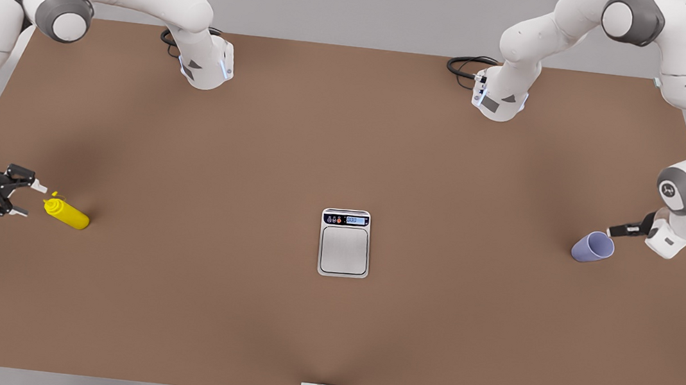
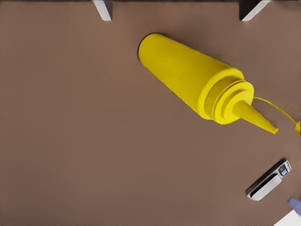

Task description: Move cup to the weight, pick up sauce bottle, pour sauce

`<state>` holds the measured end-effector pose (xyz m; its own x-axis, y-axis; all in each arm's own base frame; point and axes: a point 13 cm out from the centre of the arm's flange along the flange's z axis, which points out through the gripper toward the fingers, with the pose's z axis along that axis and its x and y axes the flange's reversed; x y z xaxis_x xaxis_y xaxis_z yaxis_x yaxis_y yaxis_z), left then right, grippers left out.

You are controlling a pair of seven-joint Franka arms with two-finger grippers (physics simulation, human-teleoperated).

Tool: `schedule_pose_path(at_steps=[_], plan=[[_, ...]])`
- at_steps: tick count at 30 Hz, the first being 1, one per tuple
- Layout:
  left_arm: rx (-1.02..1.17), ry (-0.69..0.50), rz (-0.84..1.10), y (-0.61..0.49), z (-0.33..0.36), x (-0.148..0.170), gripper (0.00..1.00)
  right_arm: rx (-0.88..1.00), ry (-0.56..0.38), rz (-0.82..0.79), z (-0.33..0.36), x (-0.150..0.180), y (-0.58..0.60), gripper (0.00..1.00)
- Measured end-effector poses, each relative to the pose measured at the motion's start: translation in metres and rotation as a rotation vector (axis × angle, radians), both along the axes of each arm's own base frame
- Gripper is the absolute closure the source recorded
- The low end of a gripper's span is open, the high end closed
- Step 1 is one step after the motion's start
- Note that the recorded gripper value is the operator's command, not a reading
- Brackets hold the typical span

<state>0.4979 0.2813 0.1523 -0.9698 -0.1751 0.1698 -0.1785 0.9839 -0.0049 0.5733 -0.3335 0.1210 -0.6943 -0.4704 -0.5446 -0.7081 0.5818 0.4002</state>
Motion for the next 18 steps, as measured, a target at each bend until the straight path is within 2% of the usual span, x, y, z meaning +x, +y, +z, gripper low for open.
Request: schedule_pose_path(at_steps=[4, 14, 15, 16, 17, 18], plan=[[-0.007, -0.043, -0.016, 0.000, -0.008, 0.011, 0.00, 0.088, -0.061, 0.050, -0.033, -0.015, 0.007, 0.00], [-0.052, -0.061, -0.041, -0.014, -0.052, 0.021, 0.00, 0.205, -0.228, 0.167, -0.051, -0.016, 0.037, 0.00], [-0.054, -0.059, -0.052, -0.018, -0.056, 0.022, 0.11, 0.208, -0.242, 0.176, -0.050, -0.015, 0.038, 0.00], [-0.054, -0.060, -0.064, -0.022, -0.057, 0.025, 0.40, 0.210, -0.255, 0.185, -0.050, -0.015, 0.038, 0.00], [-0.051, -0.063, -0.073, -0.024, -0.057, 0.027, 0.57, 0.211, -0.268, 0.194, -0.049, -0.014, 0.039, 0.00], [-0.048, -0.065, -0.079, -0.024, -0.057, 0.028, 0.70, 0.212, -0.281, 0.202, -0.048, -0.013, 0.041, 0.00]])
